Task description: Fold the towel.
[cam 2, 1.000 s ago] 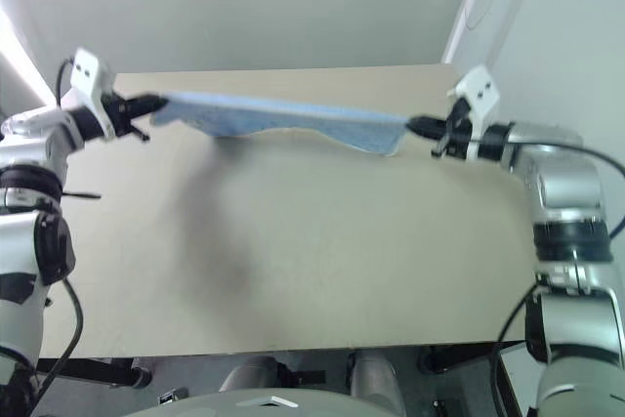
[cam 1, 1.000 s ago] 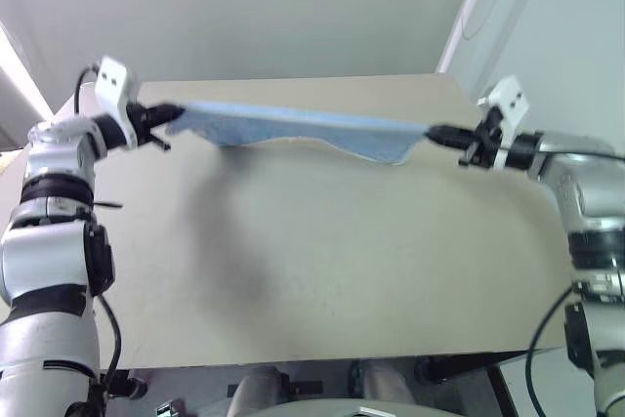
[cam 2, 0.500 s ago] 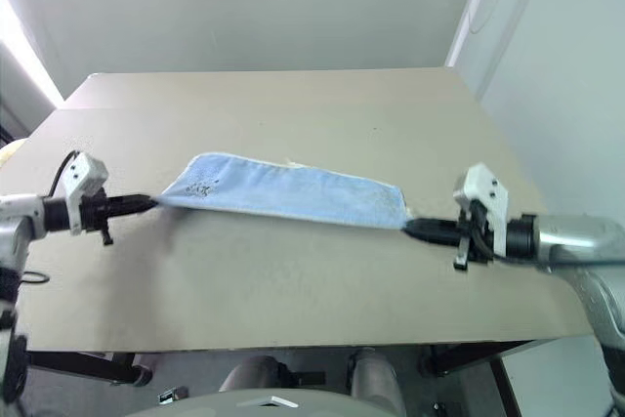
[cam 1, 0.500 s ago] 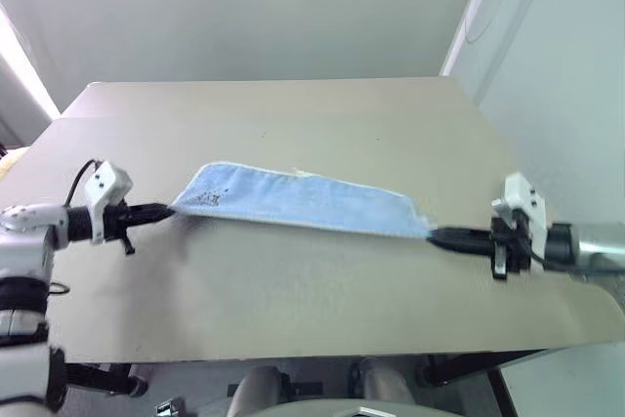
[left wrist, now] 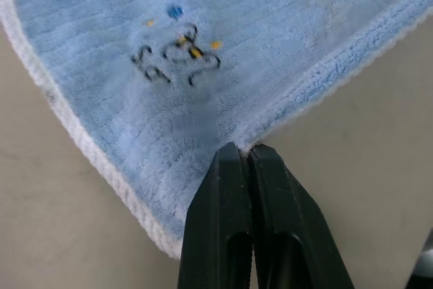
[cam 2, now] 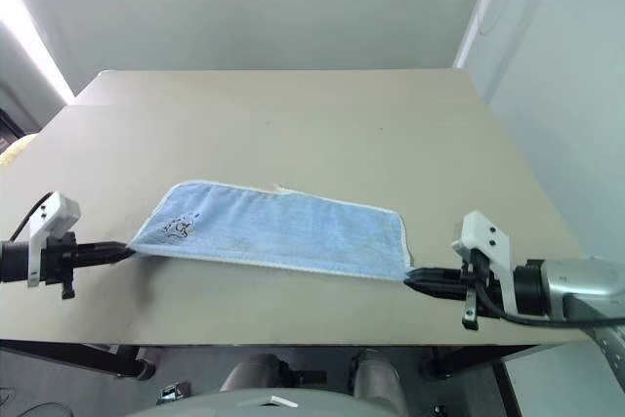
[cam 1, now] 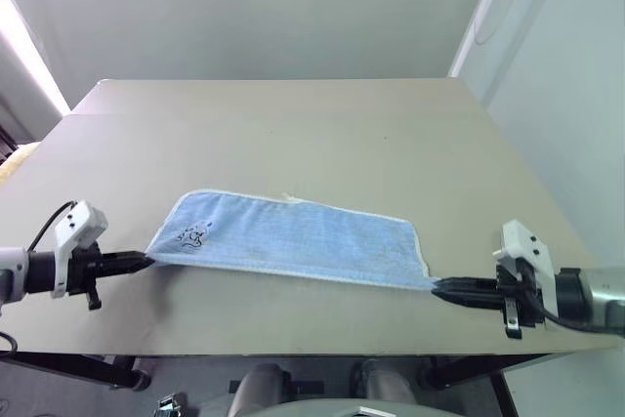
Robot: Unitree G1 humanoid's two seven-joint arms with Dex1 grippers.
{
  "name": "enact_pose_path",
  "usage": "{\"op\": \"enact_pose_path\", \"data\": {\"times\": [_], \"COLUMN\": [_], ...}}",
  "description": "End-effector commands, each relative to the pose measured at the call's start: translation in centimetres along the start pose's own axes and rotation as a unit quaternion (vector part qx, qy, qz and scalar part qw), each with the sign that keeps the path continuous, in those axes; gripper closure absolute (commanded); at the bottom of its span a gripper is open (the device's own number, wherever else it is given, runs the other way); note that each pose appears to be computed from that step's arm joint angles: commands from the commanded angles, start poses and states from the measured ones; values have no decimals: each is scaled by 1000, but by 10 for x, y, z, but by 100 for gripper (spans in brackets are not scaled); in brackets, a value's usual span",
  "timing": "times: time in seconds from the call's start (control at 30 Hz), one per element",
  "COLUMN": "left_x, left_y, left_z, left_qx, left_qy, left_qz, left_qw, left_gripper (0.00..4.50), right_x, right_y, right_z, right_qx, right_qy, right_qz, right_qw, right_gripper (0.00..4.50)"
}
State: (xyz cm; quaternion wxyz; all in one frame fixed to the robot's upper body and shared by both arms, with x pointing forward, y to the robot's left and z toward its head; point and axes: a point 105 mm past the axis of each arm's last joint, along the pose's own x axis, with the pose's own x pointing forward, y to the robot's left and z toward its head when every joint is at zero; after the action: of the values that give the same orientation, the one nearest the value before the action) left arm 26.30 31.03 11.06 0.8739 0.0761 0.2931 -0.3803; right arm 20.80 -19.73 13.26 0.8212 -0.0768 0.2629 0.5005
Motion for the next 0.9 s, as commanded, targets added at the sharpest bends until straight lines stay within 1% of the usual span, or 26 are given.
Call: {"op": "enact_pose_path", "data": {"times": [0.03,0.1,0.23,0.33,0.43,0.57,0.67,0.77,0.87,0.9], "left_x": [7,20,35,45,53,65,74,83,87,87], "left_y": [24,30,44,51,55,58,61,61,66,66], "left_z": [6,14,12,19,29,38,43,42,41,41], "left_qx": [-21,-30,-29,-36,-37,-22,-20,-13,-26,-30], "left_qy": [10,1,16,10,-2,-2,-8,-8,-16,-18], "left_qz": [48,41,43,39,34,31,43,47,68,72], "left_qw": [999,999,999,999,999,999,999,999,997,997], "left_gripper": [450,450,450,450,450,450,450,450,450,399], "right_x": [0,6,16,25,31,40,47,54,57,58], "right_y": [-34,-48,-72,-90,-99,-120,-130,-135,-135,-134], "right_z": [0,1,-4,-7,-10,-12,-10,-8,-4,-2], "right_qx": [10,18,32,48,52,58,60,59,62,62], "right_qy": [-4,-13,-14,-22,-21,-24,-29,-33,-45,-49], "right_qz": [-57,-66,-85,-103,-102,-131,-147,-150,-143,-140], "right_qw": [998,998,996,993,993,989,987,986,987,987], "right_gripper": [447,447,447,447,447,447,447,447,381,345]}}
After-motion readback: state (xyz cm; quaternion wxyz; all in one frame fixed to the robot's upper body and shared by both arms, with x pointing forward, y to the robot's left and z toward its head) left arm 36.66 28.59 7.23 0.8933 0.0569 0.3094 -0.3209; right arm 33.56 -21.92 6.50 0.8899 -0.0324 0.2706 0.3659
